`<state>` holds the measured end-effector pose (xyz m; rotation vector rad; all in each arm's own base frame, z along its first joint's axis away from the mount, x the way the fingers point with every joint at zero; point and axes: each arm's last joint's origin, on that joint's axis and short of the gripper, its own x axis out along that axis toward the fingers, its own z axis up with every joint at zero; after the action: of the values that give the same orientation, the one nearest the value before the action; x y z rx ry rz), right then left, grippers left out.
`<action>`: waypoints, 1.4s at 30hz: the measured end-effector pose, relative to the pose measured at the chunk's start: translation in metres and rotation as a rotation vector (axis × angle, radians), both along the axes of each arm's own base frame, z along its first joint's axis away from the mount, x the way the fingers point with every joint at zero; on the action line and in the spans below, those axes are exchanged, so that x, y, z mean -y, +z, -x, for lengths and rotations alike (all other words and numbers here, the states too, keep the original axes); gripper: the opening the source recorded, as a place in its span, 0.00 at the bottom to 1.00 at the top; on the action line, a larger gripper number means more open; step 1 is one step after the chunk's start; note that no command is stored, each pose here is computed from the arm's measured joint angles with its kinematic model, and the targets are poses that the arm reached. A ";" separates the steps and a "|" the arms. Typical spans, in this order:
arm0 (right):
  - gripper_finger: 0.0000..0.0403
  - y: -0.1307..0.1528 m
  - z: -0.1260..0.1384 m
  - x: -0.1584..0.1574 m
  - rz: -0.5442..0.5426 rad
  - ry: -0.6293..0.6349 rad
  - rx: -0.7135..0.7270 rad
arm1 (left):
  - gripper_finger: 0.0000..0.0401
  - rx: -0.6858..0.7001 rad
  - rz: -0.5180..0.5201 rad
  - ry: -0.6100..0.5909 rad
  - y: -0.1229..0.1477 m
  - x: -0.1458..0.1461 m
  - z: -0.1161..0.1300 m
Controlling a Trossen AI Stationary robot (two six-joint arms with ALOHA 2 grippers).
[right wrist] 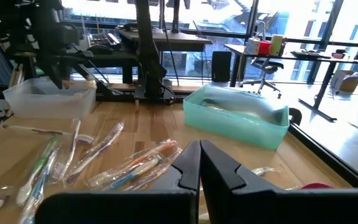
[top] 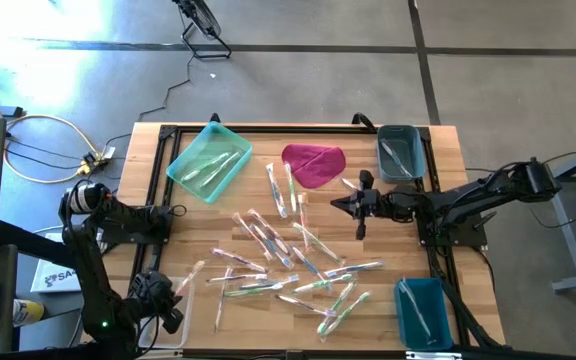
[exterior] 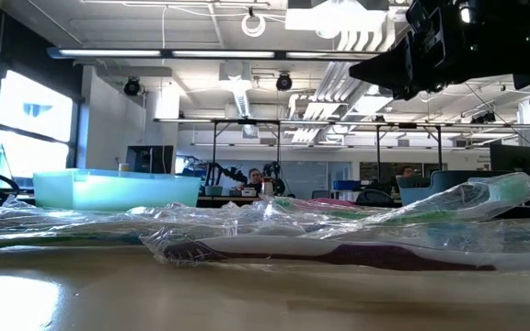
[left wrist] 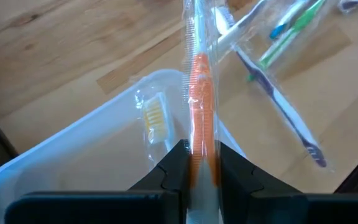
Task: Pick & Place Toothbrushes
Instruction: Put the orange toothbrush to the transparent bin
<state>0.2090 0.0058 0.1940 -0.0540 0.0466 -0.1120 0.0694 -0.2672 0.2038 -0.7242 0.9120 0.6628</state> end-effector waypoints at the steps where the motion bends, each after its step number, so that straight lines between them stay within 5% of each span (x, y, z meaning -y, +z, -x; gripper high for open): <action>1: 0.00 0.000 0.000 0.000 0.000 0.010 0.000 | 0.13 -0.002 0.000 -0.001 0.000 0.000 0.000; 27: 0.00 -0.001 0.000 -0.001 -0.024 0.043 -0.009 | 0.22 -0.072 -0.010 -0.063 -0.002 0.002 0.001; 42: 0.00 -0.001 0.000 -0.001 -0.028 0.042 -0.008 | 0.23 -0.007 -0.184 -0.059 0.022 -0.009 0.001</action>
<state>0.2091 0.0071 0.1929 -0.0273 0.0553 -0.0688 0.0683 -0.2582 0.2256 -0.5296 0.8633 0.6873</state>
